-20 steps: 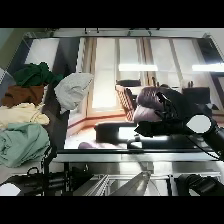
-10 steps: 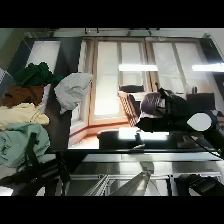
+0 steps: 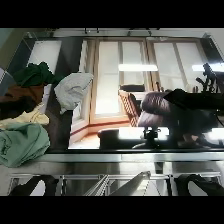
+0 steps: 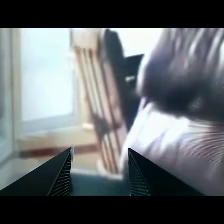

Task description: Fold the shirts.

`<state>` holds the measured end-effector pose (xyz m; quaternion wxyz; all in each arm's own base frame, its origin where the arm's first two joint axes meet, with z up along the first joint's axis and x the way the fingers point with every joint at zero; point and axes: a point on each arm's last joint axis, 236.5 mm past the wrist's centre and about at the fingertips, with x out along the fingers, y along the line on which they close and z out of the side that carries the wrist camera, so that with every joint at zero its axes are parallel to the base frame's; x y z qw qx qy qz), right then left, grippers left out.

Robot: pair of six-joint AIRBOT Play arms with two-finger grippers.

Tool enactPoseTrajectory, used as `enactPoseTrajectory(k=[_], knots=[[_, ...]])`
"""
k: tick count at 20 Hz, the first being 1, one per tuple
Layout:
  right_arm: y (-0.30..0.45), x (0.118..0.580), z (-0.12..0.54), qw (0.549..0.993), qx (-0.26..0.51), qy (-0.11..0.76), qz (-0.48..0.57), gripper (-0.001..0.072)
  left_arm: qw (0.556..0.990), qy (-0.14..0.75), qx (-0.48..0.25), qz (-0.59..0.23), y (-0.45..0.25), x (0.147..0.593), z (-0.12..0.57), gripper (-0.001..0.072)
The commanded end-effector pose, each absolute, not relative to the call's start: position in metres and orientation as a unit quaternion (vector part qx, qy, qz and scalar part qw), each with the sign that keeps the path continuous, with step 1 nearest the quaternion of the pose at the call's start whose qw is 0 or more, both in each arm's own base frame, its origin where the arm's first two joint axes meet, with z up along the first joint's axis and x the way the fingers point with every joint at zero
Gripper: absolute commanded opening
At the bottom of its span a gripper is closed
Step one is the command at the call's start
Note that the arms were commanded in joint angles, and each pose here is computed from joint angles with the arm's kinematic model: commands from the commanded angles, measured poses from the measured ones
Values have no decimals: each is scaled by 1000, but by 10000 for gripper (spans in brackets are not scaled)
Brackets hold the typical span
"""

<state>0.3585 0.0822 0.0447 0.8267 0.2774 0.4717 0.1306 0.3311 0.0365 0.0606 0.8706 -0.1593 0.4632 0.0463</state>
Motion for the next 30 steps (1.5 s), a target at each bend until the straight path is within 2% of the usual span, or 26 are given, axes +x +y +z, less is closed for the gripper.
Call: enactPoseTrajectory(k=[1, 3, 5, 11, 12, 13, 14, 18, 19, 21, 22, 23, 25, 27, 28, 30], knots=[[64, 362, 22, 812, 281, 497, 116, 397, 766, 602, -224, 40, 57, 354, -16, 244], [63, 364, 8, 802, 287, 511, 111, 396, 730, 651, -209, -17, 36, 370, -54, 245], [63, 364, -4, 794, 291, 523, 106, 397, 718, 669, -186, -58, 16, 391, -73, 244], [63, 364, -23, 778, 298, 543, 101, 396, 746, 642, -150, -98, -13, 453, -61, 246], [63, 364, -26, 776, 299, 546, 100, 397, 748, 639, -142, -110, -20, 455, -60, 285], [62, 364, -27, 775, 299, 547, 99, 396, 747, 640, -126, -126, -26, 454, -60, 528], [62, 364, -29, 774, 300, 549, 99, 396, 748, 640, -112, -137, -32, 454, -61, 633], [62, 364, -30, 773, 300, 550, 98, 396, 750, 636, -99, -151, -50, 456, -60, 631], [62, 364, -30, 773, 300, 550, 98, 395, 752, 633, -94, -155, -56, 457, -61, 553], [62, 364, -30, 773, 300, 550, 98, 388, 754, 632, -82, -159, -65, 457, -64, 93], [62, 364, -30, 773, 300, 550, 98, 381, 752, 633, -80, -163, -68, 457, -65, 22], [63, 363, -30, 771, 300, 552, 100, 323, 749, 635, -84, -168, -73, 454, -61, 21], [65, 360, -29, 768, 300, 557, 104, 29, 744, 625, -113, -210, -95, 452, -20, 22], [67, 360, -20, 767, 294, 558, 118, 14, 747, 544, -161, -347, -152, 448, 82, 22], [68, 362, -11, 773, 283, 552, 129, 14, 743, 473, -187, -434, -186, 438, 155, 22], [69, 369, 13, 788, 271, 534, 143, 14, 741, 332, -205, -547, -226, 407, 283, 22]])
